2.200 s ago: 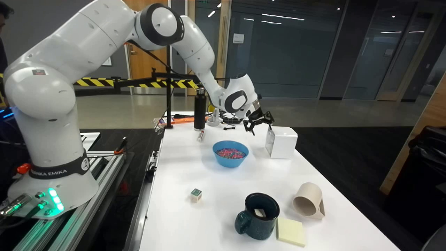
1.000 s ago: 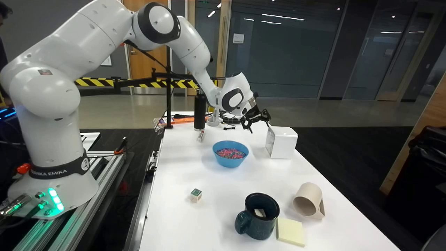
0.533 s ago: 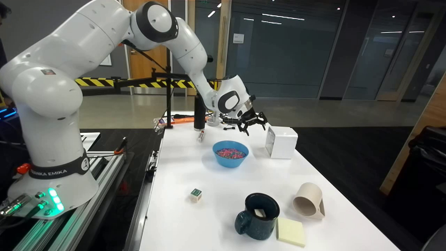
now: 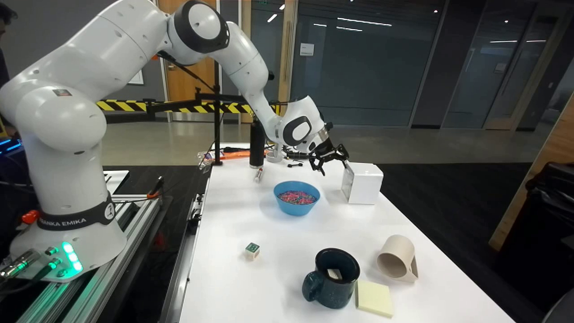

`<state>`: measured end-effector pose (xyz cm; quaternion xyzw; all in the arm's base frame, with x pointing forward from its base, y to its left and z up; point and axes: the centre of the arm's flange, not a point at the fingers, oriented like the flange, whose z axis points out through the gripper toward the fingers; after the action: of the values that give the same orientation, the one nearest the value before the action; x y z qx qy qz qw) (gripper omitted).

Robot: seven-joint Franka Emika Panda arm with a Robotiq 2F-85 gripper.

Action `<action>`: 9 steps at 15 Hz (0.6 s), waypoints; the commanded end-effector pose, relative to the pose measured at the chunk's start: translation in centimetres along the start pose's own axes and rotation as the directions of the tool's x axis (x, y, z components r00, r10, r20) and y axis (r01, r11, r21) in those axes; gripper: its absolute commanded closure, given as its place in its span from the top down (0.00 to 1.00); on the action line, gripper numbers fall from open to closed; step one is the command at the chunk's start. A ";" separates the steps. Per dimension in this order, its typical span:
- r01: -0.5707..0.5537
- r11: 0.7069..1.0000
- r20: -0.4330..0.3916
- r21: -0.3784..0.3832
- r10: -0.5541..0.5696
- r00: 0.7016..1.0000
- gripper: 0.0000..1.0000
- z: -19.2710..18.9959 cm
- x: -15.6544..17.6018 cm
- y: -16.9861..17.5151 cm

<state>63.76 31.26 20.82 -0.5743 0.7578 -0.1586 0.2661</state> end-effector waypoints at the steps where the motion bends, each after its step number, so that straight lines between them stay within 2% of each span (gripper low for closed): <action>1: -0.006 1.000 0.015 0.012 0.006 1.000 1.00 -0.7 -0.4 0.0; 9: 0.003 1.000 0.041 0.007 -0.003 0.999 1.00 0.2 -0.9 -0.3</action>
<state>63.70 31.80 20.89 -0.5759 0.7565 -0.1539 0.2691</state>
